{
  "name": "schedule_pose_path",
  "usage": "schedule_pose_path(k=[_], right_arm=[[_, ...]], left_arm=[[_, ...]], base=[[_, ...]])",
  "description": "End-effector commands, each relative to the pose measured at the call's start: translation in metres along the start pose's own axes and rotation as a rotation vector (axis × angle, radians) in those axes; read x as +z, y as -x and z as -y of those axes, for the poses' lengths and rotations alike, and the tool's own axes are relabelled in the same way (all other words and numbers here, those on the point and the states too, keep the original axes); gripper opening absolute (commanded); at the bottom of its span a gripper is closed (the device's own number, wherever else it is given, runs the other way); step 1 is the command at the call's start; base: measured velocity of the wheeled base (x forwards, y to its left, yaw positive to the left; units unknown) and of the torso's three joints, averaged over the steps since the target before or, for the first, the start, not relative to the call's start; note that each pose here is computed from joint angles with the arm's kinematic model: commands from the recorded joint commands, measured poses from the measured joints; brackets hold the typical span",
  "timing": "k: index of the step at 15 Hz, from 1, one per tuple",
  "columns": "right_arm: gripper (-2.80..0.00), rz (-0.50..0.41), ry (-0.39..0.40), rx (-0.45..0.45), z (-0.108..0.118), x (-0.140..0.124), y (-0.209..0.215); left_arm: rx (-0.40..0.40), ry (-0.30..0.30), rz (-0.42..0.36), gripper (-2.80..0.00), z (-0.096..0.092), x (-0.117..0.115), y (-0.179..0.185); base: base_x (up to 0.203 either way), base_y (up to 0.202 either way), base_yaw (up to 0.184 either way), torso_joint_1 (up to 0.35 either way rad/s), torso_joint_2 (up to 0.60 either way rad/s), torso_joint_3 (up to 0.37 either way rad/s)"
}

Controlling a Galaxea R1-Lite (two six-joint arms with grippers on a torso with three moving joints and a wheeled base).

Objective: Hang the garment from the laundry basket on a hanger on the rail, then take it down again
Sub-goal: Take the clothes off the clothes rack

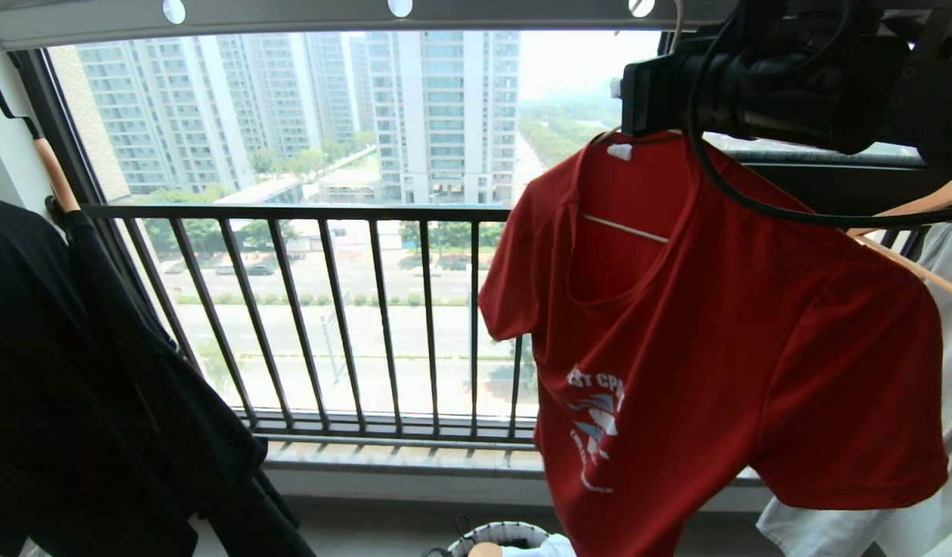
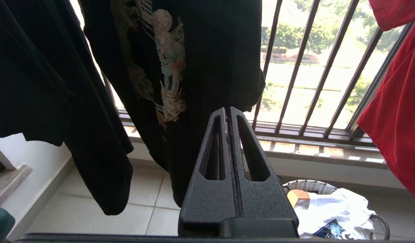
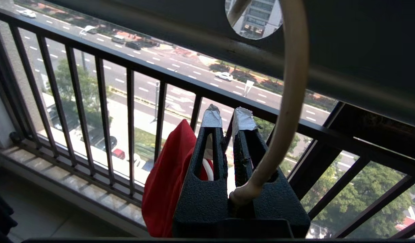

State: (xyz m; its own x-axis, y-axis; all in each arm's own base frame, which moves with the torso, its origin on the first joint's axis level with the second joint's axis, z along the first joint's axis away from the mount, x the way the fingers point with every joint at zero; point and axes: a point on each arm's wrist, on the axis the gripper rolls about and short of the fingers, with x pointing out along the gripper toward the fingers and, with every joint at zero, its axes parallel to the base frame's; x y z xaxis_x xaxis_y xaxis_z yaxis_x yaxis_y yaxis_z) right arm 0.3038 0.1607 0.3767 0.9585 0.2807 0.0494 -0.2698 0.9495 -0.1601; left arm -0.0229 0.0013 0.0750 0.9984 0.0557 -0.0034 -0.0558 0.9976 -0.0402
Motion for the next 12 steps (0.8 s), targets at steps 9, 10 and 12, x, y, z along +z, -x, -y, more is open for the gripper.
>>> schedule_pose_path(k=[9,10,12], right_arm=[[-2.8,0.073,-0.001,0.03,-0.009,0.027,0.034],[-2.8,0.084,-0.003,0.034,-0.009,0.031,0.038],[-2.8,0.103,-0.008,0.037,-0.01,0.037,0.045]], left_arm=[[0.001,0.001,-0.002,-2.8,0.0,0.0,0.0],[0.002,0.001,-0.001,-2.8,0.0,0.0,0.0],[0.001,0.001,0.0,-2.8,0.0,0.0,0.0]], base=[[0.0,0.0,0.0,0.0,0.0,0.0],[0.0,0.0,0.0,0.0,0.0,0.0],[0.0,0.0,0.0,0.0,0.0,0.0]])
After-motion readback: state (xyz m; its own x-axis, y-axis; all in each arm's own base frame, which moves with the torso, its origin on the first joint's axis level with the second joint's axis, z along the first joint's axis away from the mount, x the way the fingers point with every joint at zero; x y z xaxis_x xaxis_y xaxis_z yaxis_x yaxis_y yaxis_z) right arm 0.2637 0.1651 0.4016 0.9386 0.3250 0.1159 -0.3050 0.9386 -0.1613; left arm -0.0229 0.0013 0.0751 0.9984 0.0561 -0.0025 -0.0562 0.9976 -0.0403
